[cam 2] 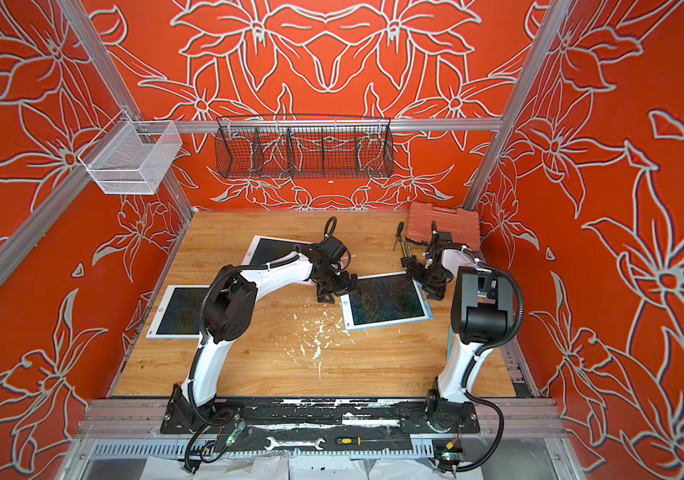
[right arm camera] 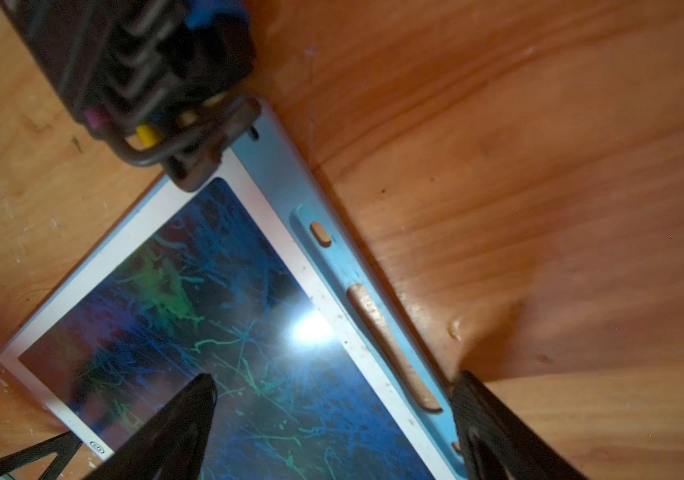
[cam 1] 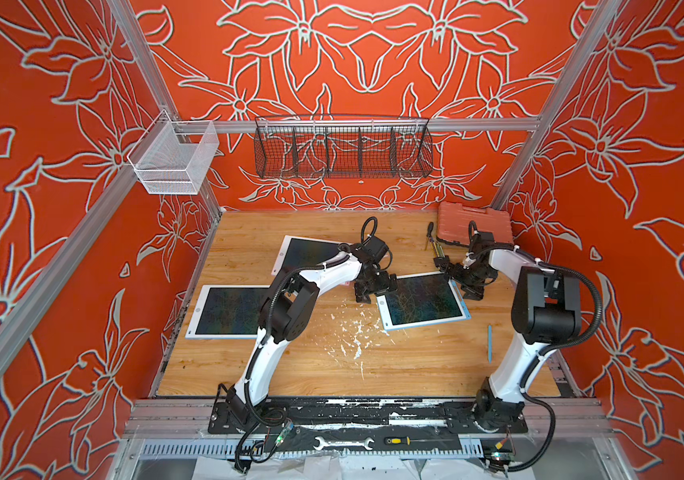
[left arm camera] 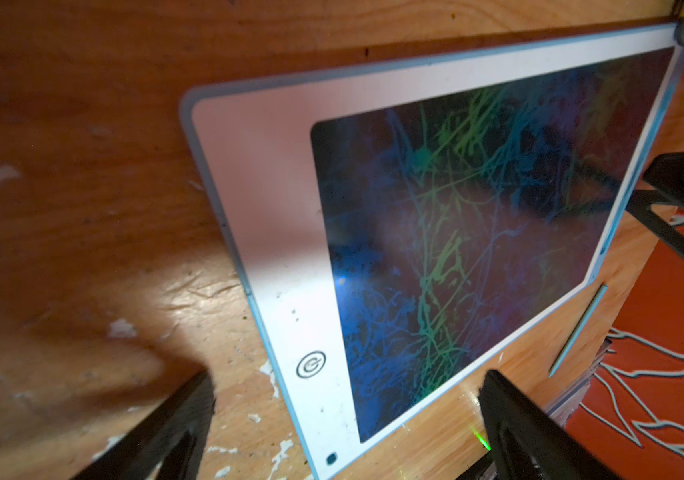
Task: Place the stylus back onto the writing tablet
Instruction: Move the writing tablet to the center of the board.
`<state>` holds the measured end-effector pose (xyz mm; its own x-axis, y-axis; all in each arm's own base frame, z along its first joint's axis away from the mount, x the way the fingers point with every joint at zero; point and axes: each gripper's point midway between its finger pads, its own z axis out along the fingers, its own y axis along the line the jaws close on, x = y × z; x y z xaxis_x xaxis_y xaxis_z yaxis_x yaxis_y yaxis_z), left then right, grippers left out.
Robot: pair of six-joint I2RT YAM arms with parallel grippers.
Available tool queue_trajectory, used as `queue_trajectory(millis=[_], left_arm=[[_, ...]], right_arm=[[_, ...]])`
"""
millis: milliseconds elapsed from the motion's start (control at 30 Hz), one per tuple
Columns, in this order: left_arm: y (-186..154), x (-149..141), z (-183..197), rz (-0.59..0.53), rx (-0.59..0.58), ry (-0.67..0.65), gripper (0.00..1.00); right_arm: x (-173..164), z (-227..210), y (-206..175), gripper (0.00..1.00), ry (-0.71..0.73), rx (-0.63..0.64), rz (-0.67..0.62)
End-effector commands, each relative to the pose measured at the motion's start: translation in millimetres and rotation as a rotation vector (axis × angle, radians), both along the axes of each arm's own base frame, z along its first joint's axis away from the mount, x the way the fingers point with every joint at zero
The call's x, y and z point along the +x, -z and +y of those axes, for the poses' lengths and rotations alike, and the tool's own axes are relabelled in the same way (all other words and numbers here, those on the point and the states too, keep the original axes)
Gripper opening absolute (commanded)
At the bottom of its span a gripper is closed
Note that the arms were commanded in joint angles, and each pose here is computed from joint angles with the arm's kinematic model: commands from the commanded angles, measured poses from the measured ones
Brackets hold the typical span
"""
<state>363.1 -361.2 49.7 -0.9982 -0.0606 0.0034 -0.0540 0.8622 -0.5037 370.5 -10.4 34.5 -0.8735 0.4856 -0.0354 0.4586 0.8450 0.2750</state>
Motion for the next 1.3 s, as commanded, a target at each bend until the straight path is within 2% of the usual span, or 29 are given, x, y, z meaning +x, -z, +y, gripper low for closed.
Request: queue_trajectory(millis=[0, 200, 800, 1267], left_arm=[[18.2, -11.4, 2.9, 0.052, 0.031, 0.021, 0.98], [18.1, -13.7, 4.4, 0.053, 0.033, 0.028, 0.98], [10.9, -26.9, 3.2, 0.054, 0.016, 0.046, 0.99], [14.6, -60.8, 21.1, 0.086, 0.055, 0.054, 0.99]], right_arm=[[-8.0, 4.0, -1.4, 0.89, 0.002, 0.024, 0.006], [-16.1, 5.9, 0.1, 0.86, 0.013, 0.030, 0.007], [-41.8, 26.9, 4.1, 0.84, -0.007, 0.050, 0.029], [-65.1, 50.1, -0.2, 0.83, -0.033, 0.051, 0.036]])
